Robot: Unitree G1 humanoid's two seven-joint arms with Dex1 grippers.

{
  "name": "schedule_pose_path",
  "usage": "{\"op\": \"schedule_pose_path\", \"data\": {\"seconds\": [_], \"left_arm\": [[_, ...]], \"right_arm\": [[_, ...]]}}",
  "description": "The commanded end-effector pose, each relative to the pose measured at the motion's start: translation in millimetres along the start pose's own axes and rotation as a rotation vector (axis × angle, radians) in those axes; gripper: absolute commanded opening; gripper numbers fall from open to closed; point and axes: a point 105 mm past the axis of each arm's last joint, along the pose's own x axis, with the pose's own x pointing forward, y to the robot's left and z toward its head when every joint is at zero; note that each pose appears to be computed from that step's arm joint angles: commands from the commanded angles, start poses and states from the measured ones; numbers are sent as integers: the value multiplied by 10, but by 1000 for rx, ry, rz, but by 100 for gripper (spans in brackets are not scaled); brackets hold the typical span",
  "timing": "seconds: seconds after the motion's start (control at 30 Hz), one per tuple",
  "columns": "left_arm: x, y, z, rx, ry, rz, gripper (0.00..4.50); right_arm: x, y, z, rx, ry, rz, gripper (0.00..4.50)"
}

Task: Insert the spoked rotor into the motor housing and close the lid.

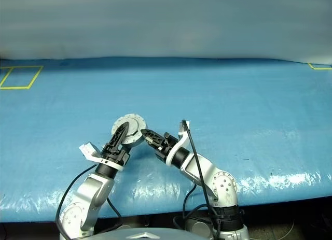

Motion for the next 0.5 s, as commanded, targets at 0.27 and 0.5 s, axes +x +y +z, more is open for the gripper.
{"op": "schedule_pose_path", "data": {"seconds": [0.27, 0.5], "left_arm": [[96, -193, 115, 13, -112, -44, 256], [161, -272, 291, 83, -177, -39, 250]], "right_arm": [[-8, 206, -34, -94, 21, 101, 193], [-50, 126, 21, -129, -4, 77, 418]]}}
